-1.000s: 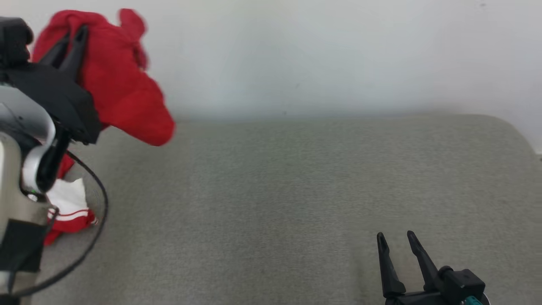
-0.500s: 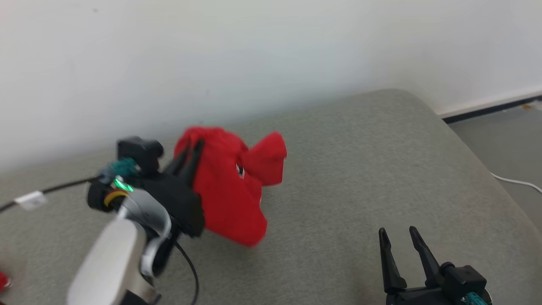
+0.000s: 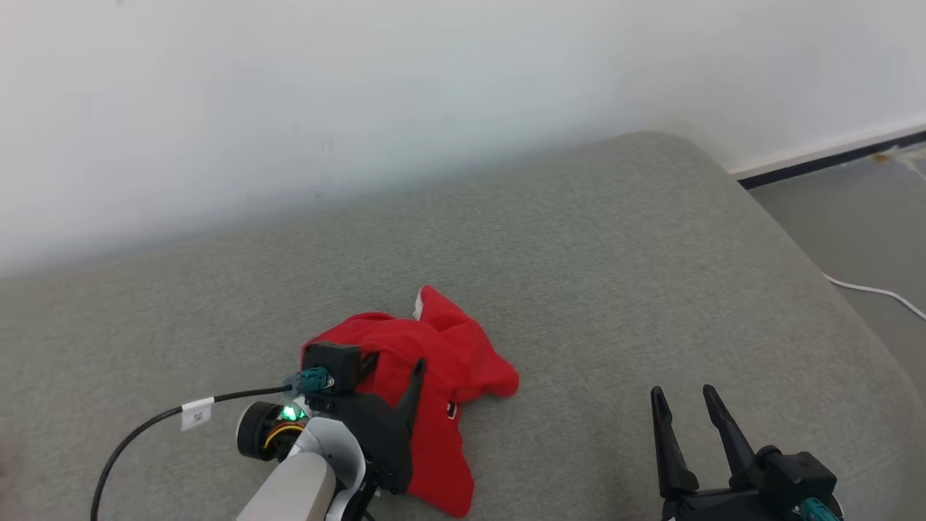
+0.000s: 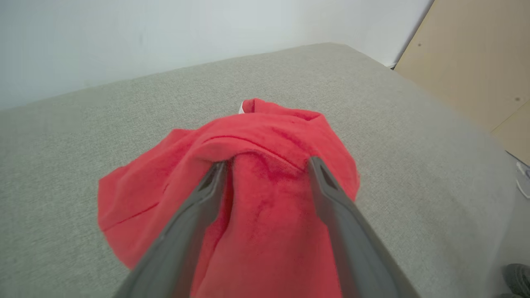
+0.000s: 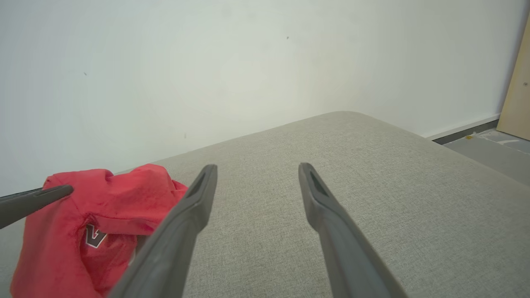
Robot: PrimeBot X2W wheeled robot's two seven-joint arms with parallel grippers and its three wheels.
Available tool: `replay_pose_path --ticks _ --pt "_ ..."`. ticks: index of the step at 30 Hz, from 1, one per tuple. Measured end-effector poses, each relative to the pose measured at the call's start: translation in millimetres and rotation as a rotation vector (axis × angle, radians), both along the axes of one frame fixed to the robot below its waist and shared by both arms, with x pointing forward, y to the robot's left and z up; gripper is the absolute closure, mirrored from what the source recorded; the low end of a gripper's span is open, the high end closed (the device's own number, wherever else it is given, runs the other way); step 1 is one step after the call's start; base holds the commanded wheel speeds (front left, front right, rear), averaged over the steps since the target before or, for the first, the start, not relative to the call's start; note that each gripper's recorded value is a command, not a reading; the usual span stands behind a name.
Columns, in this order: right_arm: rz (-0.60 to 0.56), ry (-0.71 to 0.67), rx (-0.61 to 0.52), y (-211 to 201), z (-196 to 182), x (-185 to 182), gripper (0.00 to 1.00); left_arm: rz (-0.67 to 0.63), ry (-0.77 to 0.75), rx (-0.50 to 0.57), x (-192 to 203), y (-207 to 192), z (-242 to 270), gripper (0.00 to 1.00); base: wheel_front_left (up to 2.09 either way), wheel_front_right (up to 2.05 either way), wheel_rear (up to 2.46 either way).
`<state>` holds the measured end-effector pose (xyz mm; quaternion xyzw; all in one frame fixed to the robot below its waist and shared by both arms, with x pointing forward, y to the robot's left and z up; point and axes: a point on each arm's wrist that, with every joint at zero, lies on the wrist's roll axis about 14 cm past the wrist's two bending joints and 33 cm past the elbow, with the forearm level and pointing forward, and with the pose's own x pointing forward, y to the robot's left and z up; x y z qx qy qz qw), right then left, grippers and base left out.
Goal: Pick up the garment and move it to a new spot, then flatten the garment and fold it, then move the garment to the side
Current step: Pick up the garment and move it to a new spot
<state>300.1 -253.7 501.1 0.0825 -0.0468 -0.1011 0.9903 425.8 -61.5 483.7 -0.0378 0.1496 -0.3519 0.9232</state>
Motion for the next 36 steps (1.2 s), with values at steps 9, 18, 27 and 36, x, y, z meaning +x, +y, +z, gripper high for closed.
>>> replay_pose_path --ticks 9,18,27,36 --pt "0.069 -0.007 0.000 18.4 1.7 17.7 0.00 0.174 -0.086 -0.165 -2.9 46.4 15.2 0.00 0.00 0.00 0.00" --pt "0.133 -0.021 0.007 35.8 5.8 36.9 0.00 0.439 -0.360 -0.286 -25.8 138.2 72.3 0.00 0.00 0.00 0.00" --pt "0.185 -0.016 -0.012 51.4 5.4 46.3 0.00 0.658 -0.411 -0.245 -65.6 209.7 65.2 0.00 0.00 0.00 0.00" --pt "0.191 0.047 -0.037 52.9 -14.0 31.5 0.00 0.673 -0.299 -0.139 -88.6 220.9 16.6 0.00 0.00 0.00 0.00"
